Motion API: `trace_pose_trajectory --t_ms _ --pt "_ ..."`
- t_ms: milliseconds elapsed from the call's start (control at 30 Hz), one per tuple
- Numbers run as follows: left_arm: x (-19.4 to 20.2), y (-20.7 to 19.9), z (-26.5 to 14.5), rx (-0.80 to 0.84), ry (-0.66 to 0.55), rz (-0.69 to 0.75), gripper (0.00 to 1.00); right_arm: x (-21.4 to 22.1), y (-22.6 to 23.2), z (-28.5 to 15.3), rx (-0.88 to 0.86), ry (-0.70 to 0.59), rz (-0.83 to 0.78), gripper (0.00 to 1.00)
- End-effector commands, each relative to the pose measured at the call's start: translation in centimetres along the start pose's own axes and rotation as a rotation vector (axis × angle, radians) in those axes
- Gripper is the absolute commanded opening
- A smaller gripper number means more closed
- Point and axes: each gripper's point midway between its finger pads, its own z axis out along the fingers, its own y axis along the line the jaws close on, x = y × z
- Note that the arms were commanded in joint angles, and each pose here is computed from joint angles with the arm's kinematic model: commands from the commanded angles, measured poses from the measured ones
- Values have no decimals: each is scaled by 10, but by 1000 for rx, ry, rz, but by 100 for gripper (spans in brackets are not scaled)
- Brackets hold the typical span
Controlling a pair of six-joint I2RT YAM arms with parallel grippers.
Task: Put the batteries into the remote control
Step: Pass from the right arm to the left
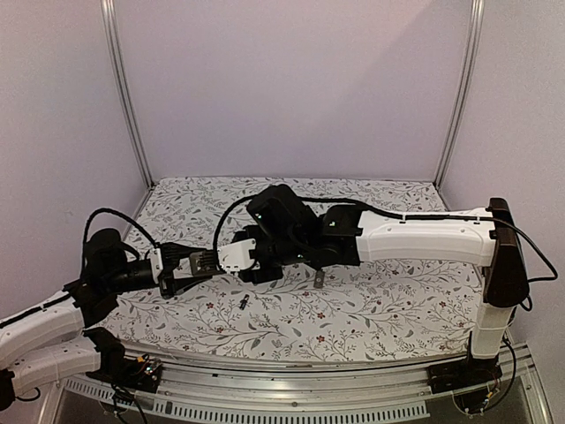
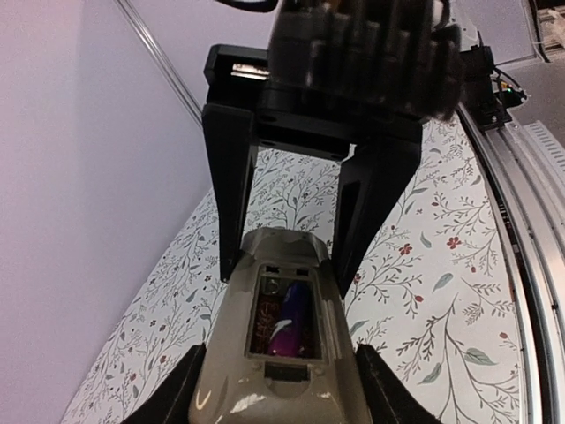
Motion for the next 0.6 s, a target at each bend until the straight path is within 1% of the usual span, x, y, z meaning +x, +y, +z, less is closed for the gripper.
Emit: trace_pose_trajectory --t_ms 0,67,133,200,300,400,500,567 --pt "-11 5 -2 -32 -35 80 0 -17 -18 -11 70 -55 37 37" --pt "-14 5 -3 -37 -46 99 0 -15 -17 -10 77 -54 41 54" --pt "-17 5 -5 -41 -56 120 0 -14 -18 -12 94 -56 46 73" --pt "-19 4 -7 -43 -65 138 0 -14 -20 -17 111 -62 54 80" --pt "-22 4 -8 -52 -75 152 0 -18 -27 -29 138 -97 78 85" --pt "-23 3 -9 -56 -87 166 0 -30 -34 -44 162 -161 118 87" --pt "-19 6 -7 -71 -69 191 0 -47 -44 -65 173 -256 180 88" --pt "-18 10 -6 -92 -54 206 0 -65 -48 -83 159 -354 217 87"
